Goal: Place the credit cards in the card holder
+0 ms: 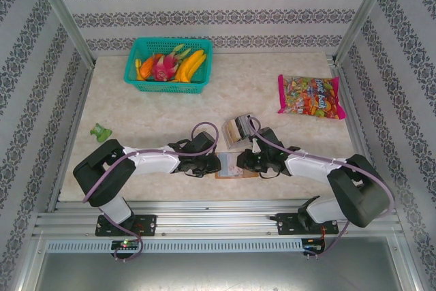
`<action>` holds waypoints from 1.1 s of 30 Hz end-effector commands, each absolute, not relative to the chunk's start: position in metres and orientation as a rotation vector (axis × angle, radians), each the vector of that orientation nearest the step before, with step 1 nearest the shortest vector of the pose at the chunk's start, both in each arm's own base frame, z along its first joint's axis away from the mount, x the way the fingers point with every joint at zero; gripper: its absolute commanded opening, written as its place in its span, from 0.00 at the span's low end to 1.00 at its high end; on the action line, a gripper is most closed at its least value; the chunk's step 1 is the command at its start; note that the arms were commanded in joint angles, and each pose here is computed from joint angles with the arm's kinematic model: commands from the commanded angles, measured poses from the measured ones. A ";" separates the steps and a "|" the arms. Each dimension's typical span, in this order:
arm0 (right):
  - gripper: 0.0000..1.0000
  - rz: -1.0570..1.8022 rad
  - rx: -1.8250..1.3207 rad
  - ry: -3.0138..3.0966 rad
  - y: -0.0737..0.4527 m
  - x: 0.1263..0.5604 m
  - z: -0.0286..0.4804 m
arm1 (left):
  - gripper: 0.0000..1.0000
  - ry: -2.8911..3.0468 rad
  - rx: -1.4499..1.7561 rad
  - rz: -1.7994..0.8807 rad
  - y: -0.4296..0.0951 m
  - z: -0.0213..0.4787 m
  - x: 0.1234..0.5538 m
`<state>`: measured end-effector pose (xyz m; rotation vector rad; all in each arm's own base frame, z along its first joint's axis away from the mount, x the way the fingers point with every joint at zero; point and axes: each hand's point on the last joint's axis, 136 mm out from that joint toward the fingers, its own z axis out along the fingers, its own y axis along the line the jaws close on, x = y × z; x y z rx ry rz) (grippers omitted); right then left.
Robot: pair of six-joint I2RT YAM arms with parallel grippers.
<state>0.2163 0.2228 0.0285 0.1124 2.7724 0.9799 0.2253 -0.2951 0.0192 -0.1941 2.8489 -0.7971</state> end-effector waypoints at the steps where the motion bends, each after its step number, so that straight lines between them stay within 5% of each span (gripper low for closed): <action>1: 0.15 1.024 0.015 2.788 0.240 0.214 0.031 | 0.22 2.892 -0.177 -0.681 -0.284 0.005 0.220; 15: 0.28 0.883 0.003 2.797 0.233 0.220 0.039 | 0.21 2.900 -0.177 -0.659 -0.281 0.004 0.218; 29: 0.20 1.022 -0.038 2.796 0.264 0.219 0.040 | 0.21 2.894 -0.173 -0.670 -0.283 0.006 0.220; 33: 0.25 0.911 -0.045 2.783 0.248 0.219 0.052 | 0.22 2.875 -0.180 -0.655 -0.280 0.011 0.223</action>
